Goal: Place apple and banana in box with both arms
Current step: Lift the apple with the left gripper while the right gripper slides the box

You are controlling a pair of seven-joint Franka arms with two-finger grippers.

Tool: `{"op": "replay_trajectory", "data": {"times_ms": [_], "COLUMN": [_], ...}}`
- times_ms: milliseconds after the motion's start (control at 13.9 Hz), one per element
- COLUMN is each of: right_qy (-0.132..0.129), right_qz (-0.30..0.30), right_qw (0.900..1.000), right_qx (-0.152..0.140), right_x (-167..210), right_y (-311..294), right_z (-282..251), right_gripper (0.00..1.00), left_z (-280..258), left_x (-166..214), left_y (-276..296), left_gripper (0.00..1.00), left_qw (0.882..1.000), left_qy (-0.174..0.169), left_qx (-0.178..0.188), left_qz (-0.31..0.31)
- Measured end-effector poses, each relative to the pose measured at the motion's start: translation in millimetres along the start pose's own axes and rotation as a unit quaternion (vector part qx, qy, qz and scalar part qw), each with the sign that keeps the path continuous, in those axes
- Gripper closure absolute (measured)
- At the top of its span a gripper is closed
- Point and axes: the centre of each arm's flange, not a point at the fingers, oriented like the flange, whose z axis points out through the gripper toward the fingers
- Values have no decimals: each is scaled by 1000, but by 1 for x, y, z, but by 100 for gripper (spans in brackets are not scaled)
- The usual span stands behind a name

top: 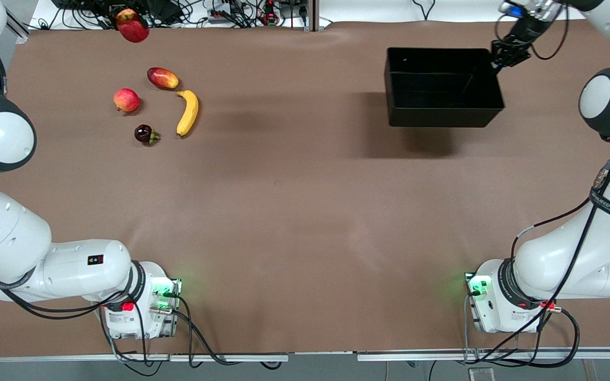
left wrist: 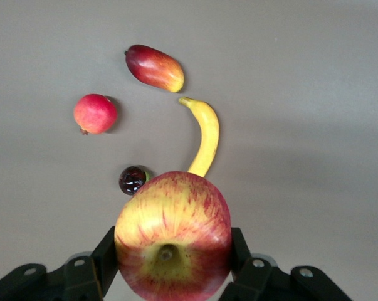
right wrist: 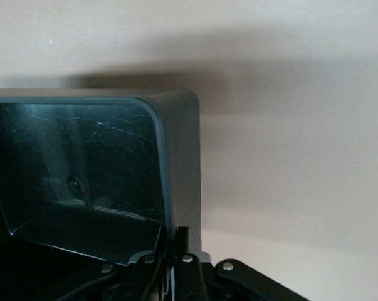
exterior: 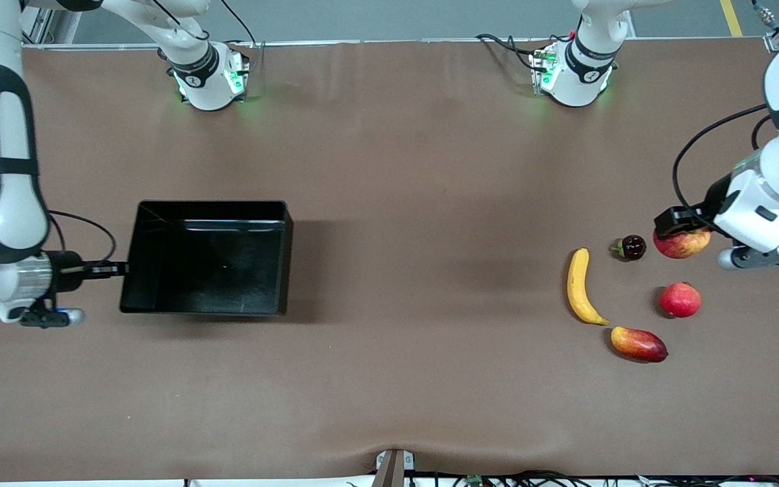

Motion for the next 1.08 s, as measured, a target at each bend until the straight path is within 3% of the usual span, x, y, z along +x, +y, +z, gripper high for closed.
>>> {"op": "replay_trajectory", "data": {"times_ms": [359, 717, 1076], "right_qy": [-1, 43, 45], "right_qz": [41, 38, 24], "right_qw": [999, 997, 997], "right_qx": [-35, -56, -52], "right_x": [-2, -28, -52], "right_y": [-141, -285, -353], "right_z": [41, 101, 156], "right_gripper": [94, 94, 94], "left_z": [6, 15, 18], "left_x": [-4, -1, -3], "left_y": [9, 9, 17], "left_gripper": [28, 28, 28], "left_qw": [1000, 1000, 1000], "left_qy": [-15, -24, -26], "left_qx": [3, 3, 4], "left_qz": [4, 4, 1]}}
